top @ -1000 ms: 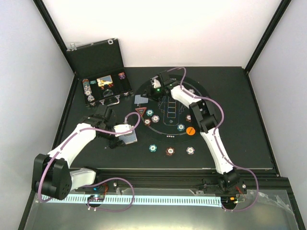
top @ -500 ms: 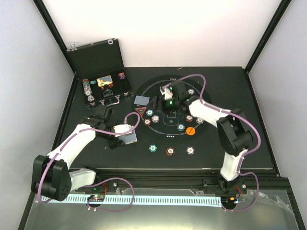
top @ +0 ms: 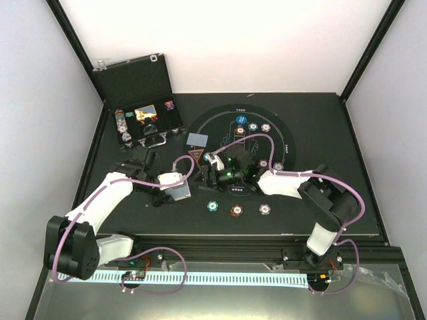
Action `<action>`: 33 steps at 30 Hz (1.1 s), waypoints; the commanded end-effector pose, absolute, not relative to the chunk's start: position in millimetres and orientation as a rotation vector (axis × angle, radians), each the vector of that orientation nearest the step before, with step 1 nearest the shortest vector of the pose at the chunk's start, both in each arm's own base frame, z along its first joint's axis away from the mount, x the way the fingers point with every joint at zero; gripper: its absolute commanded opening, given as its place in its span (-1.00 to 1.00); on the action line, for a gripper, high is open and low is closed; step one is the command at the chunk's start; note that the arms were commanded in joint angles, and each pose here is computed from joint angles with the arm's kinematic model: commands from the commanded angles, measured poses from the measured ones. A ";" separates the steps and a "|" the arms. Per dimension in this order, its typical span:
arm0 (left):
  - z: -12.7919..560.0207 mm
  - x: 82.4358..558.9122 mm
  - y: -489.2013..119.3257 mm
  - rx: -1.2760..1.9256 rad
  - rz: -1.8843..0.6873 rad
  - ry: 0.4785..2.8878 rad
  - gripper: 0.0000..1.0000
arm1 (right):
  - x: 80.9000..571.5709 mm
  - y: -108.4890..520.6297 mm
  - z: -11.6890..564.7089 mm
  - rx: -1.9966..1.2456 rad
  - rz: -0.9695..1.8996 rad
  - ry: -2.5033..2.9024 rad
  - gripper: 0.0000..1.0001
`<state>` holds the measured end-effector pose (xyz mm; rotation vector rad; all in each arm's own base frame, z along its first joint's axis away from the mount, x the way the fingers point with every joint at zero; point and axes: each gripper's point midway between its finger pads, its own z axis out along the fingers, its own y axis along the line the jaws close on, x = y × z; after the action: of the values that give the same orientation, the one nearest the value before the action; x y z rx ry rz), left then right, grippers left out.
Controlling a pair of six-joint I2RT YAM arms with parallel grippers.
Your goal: Distribute texas hold em gaming equipment
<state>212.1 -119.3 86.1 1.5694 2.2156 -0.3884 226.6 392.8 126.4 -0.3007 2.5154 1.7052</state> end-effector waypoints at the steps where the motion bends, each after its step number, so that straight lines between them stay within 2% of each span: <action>1: 100.5 220.1 -125.1 1.539 -0.402 2.174 -0.97 | 219.3 411.8 148.1 -0.347 1.839 2.410 0.62; 15: 104.9 218.4 -124.5 1.539 -0.391 2.159 -0.97 | 207.9 427.4 124.7 -0.366 1.826 2.487 0.51; 28: 105.1 217.3 -124.1 1.537 -0.391 2.161 -0.97 | 205.4 465.7 120.8 -0.391 1.939 2.474 0.48; 33: 106.7 218.0 -123.9 1.537 -0.385 2.157 -0.97 | 209.6 470.2 112.8 -0.375 1.937 2.494 0.40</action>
<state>212.3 -119.5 90.3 1.5610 2.2022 -0.3791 208.0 462.0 105.7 -0.3525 2.5318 1.8938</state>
